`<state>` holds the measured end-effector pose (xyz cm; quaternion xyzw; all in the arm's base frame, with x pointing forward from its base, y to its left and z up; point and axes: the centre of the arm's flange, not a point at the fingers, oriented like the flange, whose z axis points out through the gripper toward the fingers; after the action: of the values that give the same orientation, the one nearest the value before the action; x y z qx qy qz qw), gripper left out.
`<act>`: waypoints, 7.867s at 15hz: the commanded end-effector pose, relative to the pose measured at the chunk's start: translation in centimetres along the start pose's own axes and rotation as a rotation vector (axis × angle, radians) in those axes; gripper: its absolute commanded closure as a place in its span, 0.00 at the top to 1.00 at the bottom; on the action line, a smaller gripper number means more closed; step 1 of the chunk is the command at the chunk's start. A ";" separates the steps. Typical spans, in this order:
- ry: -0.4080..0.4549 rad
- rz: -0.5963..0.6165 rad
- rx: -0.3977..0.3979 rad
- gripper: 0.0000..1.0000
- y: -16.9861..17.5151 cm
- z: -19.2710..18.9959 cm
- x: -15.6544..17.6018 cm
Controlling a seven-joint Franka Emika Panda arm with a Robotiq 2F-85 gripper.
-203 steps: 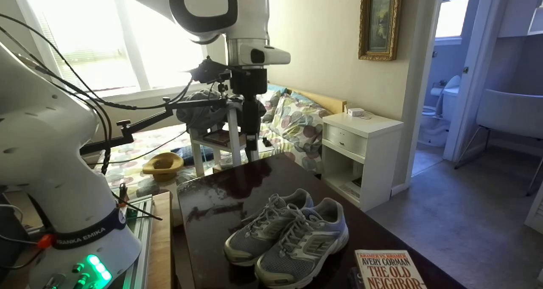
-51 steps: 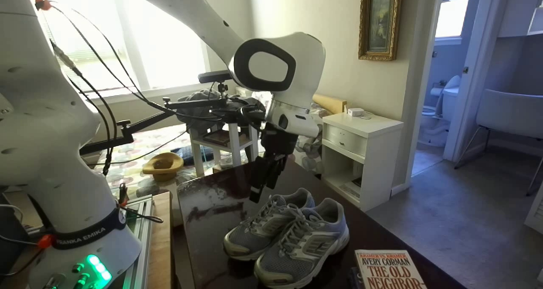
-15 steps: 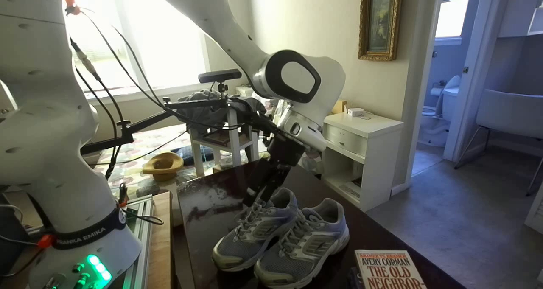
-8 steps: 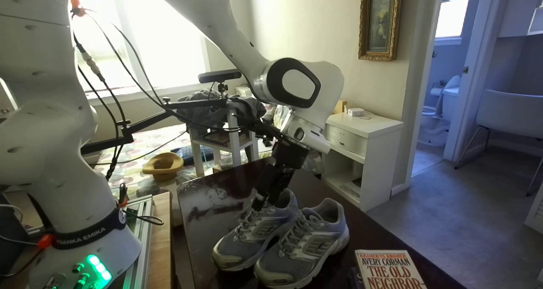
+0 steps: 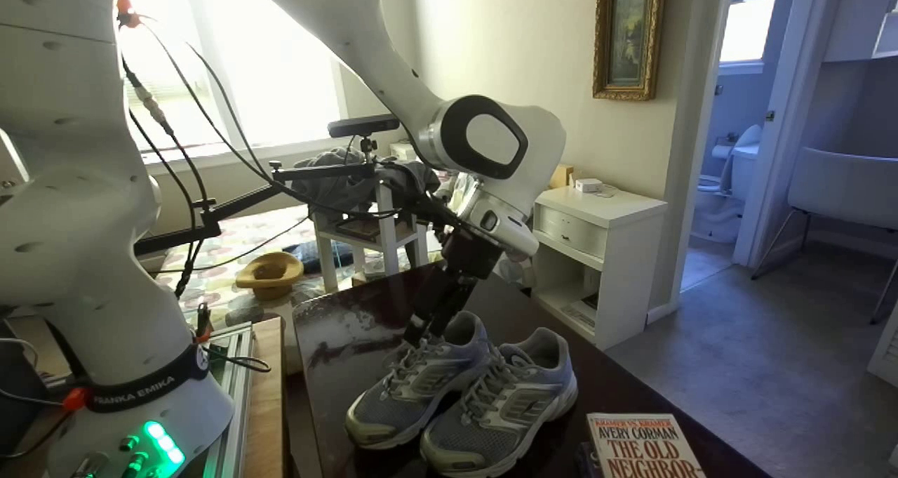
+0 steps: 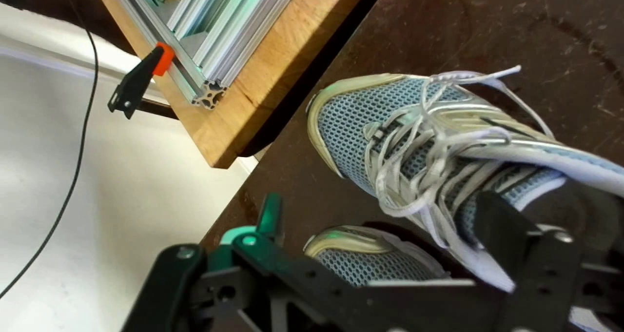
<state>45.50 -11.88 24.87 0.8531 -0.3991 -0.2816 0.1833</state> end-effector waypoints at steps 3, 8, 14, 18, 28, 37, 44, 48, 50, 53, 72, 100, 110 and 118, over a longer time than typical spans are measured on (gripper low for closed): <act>-0.034 -0.001 -0.092 1.00 0.3 0.1 -0.6; -0.008 -0.010 -0.106 1.00 0.1 0.3 -0.4; 0.006 -0.027 -0.091 1.00 -0.4 0.9 0.2; -0.019 -0.046 -0.125 1.00 -0.5 1.4 0.1; -0.123 -0.112 -0.271 1.00 -0.2 2.4 -0.5; -0.034 -0.089 -0.180 1.00 -0.3 0.7 -0.3; 0.029 -0.084 -0.126 1.00 -1.2 0.2 0.4; 0.037 -0.097 -0.128 1.00 -1.5 0.3 0.4; 0.024 -0.114 -0.151 1.00 -1.6 0.4 0.2; -0.016 -0.138 -0.191 1.00 -1.6 0.6 -0.2; 0.065 -0.149 -0.143 1.00 -2.0 0.1 -0.2; 0.070 0.091 -0.188 1.00 -0.3 0.6 -2.4; 0.133 0.064 -0.147 1.00 -0.9 1.3 -2.1; 0.071 0.029 -0.227 1.00 -0.4 2.1 -2.9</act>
<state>43.86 -9.65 23.51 0.8310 -0.3892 -0.2797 0.2823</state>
